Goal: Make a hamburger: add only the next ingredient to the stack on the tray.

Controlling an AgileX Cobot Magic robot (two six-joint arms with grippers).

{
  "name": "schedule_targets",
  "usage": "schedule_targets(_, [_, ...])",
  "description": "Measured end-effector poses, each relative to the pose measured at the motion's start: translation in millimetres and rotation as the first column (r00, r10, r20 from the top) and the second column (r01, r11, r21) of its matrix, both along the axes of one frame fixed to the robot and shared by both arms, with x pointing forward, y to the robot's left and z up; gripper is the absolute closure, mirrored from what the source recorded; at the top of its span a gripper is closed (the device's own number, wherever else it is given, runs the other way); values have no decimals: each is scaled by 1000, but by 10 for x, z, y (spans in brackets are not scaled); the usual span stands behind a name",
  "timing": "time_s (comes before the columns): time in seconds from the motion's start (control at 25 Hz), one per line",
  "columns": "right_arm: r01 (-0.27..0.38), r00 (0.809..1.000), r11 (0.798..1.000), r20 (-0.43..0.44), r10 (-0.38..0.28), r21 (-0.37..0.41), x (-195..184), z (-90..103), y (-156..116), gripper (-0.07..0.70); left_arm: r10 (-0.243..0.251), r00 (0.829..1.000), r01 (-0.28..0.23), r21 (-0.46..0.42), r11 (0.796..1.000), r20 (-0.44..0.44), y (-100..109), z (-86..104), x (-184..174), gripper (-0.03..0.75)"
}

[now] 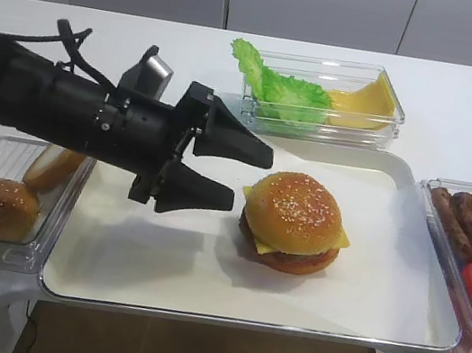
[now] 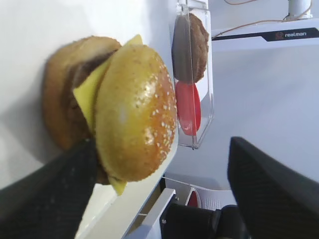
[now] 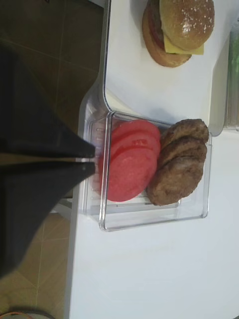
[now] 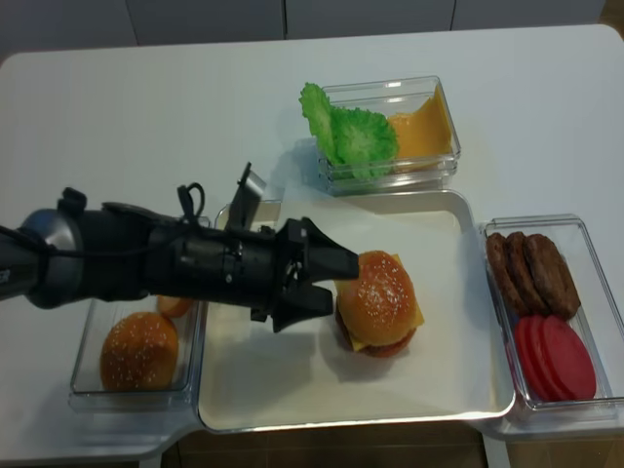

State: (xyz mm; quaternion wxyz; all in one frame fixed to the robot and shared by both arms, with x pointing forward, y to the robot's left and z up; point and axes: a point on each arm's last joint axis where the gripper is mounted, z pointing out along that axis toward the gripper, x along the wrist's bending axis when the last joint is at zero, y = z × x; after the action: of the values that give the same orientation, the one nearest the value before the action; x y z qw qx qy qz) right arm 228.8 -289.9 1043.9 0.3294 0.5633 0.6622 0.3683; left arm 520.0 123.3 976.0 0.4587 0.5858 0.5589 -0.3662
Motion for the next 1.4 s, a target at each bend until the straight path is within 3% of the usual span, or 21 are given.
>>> schedule_targets(0.16, [0,1000,1000,0,0,0,0,0,0,604,11,999,-13,49,999,38,185,24,47,108])
schedule_targets(0.48, [0,1000,1000,0,0,0,0,0,0,604,72,971,-115,182,977,229,613,449,-8,109])
schedule_targets(0.64, [0,1000,1000,0,0,0,0,0,0,604,75,953,-158,271,950,294,861,620,-100,113])
schedule_targets(0.76, [0,1000,1000,0,0,0,0,0,0,604,88,941,-204,339,918,328,1054,736,-183,115])
schedule_targets(1.04, [0,1000,1000,0,0,0,0,0,0,604,128,905,-339,509,791,405,1486,1003,-476,115])
schedule_targets(1.2, [0,1000,1000,0,0,0,0,0,0,604,135,893,-395,601,695,430,1614,1128,-688,123])
schedule_targets(1.4, [0,1000,1000,0,0,0,0,0,0,604,141,881,-450,704,550,452,1736,1239,-944,139])
